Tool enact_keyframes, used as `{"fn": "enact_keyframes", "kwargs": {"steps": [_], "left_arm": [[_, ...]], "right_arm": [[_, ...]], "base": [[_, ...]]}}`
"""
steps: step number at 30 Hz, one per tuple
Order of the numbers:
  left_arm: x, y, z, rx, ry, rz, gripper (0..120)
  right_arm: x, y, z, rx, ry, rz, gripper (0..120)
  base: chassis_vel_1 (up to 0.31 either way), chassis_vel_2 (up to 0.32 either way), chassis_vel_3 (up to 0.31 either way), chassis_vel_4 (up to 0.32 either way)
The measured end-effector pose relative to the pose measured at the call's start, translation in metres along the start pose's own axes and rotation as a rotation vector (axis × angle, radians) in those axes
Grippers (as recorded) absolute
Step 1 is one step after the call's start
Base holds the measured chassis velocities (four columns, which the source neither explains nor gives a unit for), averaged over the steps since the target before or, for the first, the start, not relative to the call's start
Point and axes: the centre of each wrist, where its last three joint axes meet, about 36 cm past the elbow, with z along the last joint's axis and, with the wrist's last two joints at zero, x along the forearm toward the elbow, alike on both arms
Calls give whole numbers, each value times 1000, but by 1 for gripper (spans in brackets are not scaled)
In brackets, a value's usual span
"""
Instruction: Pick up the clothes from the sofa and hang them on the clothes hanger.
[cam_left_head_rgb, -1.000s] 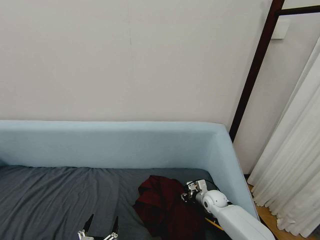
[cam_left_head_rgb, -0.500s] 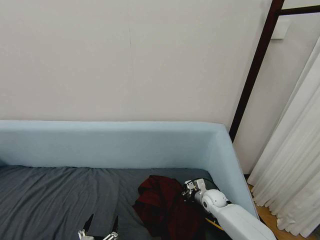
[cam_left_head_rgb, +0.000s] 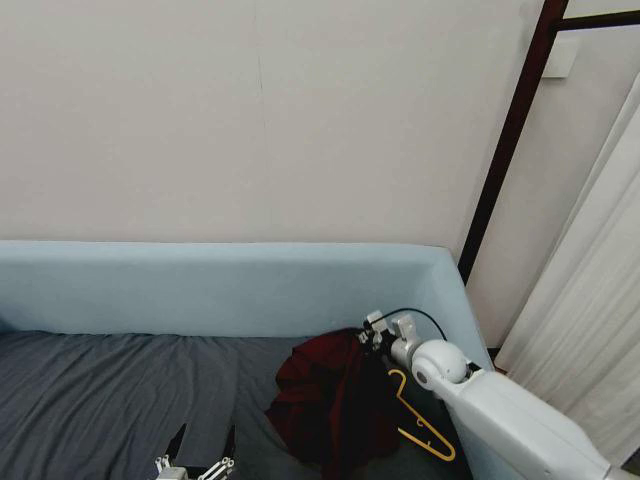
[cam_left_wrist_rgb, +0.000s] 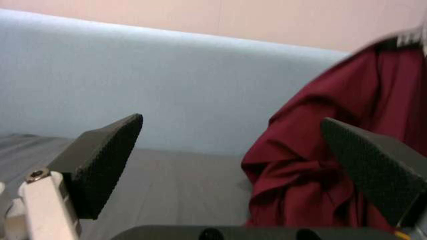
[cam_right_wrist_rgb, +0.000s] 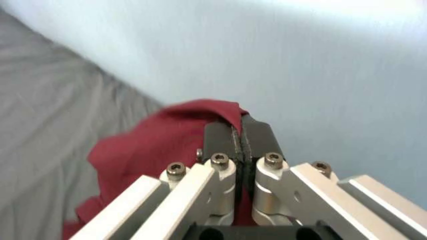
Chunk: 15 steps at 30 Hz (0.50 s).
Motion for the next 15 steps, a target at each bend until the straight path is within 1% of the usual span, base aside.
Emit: {"fn": "enact_keyframes", "kwargs": {"steps": [1,2,6,7,9,11,12,13,15], "left_arm": [[-1,-1,-1,2,-3,1,100],[-1,-1,-1,2,-3,1,100],[-2,-3,-3,7,-10,1,100],[-2,-3,-3,7,-10,1,100],[-3,-3,-5,10,-17,0,100],[-3,-4,-7,12,-23,-3,100],[-3,-4,-8,14,-25,-5,100],[-3,-4,-8,14,-25,-5,100],[-1,-3,-11,14,-30,-11,100]], "right_arm": [[6,0,-14,1,-29,-5,0],[6,0,-14,1,-29,-5,0],[27,0,-55,41,-109,-25,0],[27,0,-55,41,-109,-25,0],[44,2,-84,93,-164,-44,0],[59,3,-111,151,-247,-57,0],[64,8,-129,199,-330,-72,0],[64,8,-129,199,-330,-72,0],[72,13,-165,270,-438,-100,0]], "base": [[0,0,0,0],[0,0,0,0],[0,0,0,0],[0,0,0,0],[0,0,0,0],[0,0,0,0],[0,0,0,0],[0,0,0,0],[0,0,0,0]]}}
